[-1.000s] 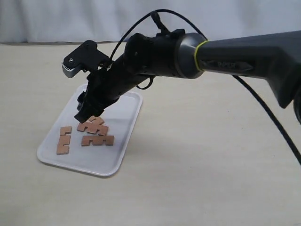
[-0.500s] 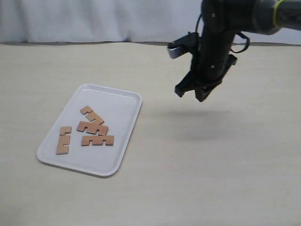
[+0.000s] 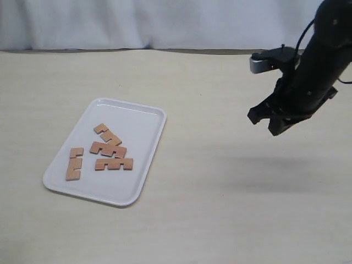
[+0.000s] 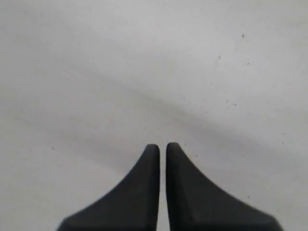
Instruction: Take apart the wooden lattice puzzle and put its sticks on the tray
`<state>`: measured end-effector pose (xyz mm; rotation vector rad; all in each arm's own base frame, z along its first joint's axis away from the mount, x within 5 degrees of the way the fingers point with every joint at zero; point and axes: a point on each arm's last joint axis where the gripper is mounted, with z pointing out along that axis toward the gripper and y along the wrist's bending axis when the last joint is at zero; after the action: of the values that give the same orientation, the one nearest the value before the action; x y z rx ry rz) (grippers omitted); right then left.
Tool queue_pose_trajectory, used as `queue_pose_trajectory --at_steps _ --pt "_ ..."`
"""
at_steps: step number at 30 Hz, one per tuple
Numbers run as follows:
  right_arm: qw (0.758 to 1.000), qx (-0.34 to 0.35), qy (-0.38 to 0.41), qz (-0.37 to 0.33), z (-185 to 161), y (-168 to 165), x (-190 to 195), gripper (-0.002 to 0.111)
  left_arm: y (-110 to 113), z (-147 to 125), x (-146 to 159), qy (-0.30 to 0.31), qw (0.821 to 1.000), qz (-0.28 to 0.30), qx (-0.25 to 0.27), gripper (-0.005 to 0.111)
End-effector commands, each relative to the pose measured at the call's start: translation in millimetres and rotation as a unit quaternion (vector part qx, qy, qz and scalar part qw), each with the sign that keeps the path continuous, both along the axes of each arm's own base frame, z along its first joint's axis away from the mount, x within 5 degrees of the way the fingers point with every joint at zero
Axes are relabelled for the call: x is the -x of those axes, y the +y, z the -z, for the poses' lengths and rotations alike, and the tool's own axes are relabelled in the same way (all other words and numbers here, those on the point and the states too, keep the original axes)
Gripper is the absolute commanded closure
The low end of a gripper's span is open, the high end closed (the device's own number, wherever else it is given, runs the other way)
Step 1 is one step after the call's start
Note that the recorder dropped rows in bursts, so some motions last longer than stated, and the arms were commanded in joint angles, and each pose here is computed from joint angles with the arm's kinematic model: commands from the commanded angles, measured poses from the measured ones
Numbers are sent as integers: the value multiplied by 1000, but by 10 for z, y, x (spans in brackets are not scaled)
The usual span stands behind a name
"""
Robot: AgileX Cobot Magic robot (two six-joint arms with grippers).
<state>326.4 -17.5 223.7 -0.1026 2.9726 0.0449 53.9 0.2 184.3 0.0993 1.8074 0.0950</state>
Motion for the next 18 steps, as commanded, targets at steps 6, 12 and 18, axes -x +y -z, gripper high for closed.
queue_pose_trajectory --at_steps 6,12,18 --pt "927 4 -375 22 -1090 68 877 104 0 -9 -3 -8 1000 0 0 107" --pt "827 20 -561 33 -1312 88 1614 104 0 -9 -3 -8 1000 0 0 107" --pt "696 31 -715 59 -1108 63 2020 104 0 -9 -3 -8 1000 0 0 107"
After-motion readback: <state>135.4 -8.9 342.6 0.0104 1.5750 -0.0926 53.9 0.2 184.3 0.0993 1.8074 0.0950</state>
